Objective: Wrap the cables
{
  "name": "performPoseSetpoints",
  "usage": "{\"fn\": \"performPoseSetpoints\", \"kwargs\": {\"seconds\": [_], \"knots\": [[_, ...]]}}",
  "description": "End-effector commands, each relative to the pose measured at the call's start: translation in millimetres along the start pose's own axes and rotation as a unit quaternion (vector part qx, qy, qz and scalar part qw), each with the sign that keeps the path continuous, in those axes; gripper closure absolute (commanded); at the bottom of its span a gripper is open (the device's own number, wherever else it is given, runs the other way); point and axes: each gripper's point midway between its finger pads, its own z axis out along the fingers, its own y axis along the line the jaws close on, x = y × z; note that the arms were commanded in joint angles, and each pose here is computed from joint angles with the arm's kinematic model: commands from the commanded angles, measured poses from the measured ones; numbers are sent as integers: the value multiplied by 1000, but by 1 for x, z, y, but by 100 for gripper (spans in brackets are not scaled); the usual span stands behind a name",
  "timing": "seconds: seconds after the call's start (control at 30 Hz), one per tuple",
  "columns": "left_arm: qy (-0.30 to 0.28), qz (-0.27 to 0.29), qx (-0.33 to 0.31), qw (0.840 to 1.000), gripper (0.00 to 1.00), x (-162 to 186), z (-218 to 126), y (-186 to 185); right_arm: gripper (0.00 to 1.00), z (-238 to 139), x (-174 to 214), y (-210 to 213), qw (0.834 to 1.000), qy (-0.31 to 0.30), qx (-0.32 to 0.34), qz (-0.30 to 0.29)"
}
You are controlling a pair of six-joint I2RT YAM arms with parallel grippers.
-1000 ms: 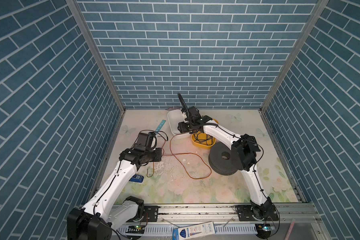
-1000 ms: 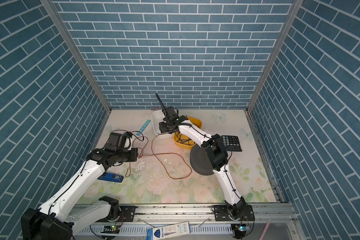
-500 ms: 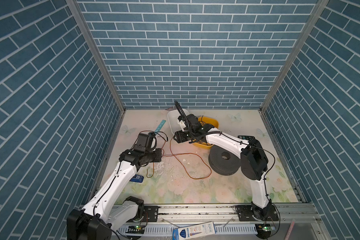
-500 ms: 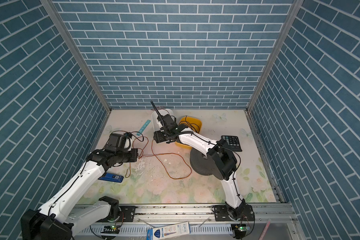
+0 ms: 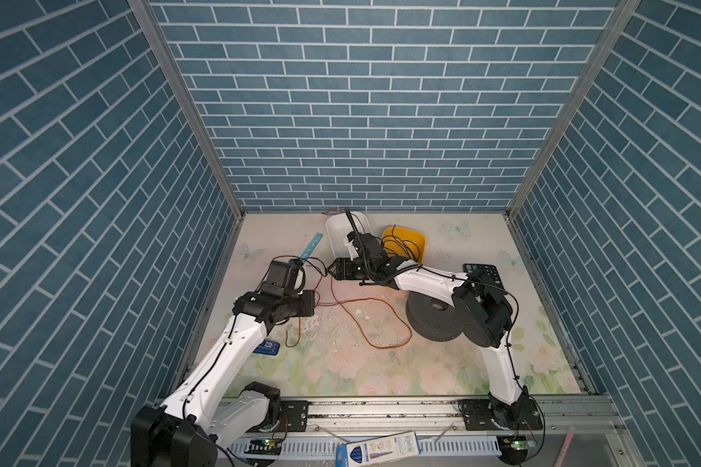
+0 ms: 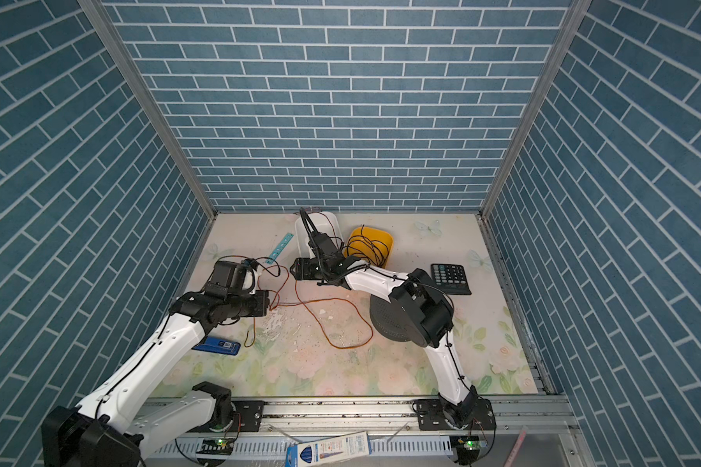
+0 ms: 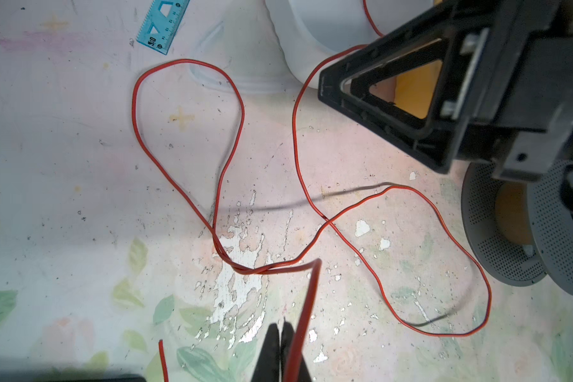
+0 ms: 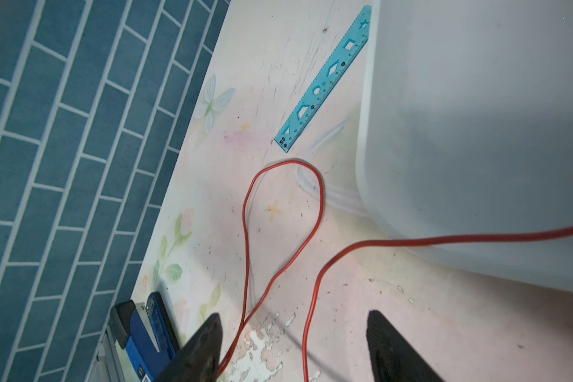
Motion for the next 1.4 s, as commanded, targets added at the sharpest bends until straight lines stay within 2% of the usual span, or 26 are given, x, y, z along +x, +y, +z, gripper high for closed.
{"fn": "performPoseSetpoints", "kwargs": {"seconds": [0.0, 0.27, 0.4, 0.53, 0.63, 0.7, 0.87, 1.03, 1.2, 1.37], "knots": [[-4, 2, 2, 1000, 93, 1, -2, 1, 32, 13, -5, 2, 999, -24, -7, 45], [-12, 3, 10, 1000, 92, 0, -3, -2, 34, 47, 5, -11, 998, -24, -12, 63], [-6, 2, 9, 1000, 93, 2, -1, -1, 39, 62, -1, -5, 997, -27, -32, 64], [-9, 1, 9, 1000, 93, 1, -1, -1, 58, 61, -9, 2, 998, -37, -39, 30], [-9, 3, 9, 1000, 92, 0, -2, -1, 84, 50, -15, 16, 998, -40, -53, -19], [-10, 2, 9, 1000, 92, 0, -2, -1, 100, 35, -19, 35, 994, -35, -79, -63], [-17, -3, 14, 1000, 92, -4, -2, -3, 100, -24, -34, 62, 983, -54, -68, -162], [-19, -7, 15, 1000, 92, -6, -1, -4, 100, -88, -38, 100, 957, -62, -66, -275], [-23, -7, 12, 1000, 93, -7, -3, -3, 100, -144, -36, 122, 937, -74, -64, -336], [-24, -8, 6, 1000, 92, -10, -5, -2, 100, -200, -33, 133, 911, -103, -19, -400]]}}
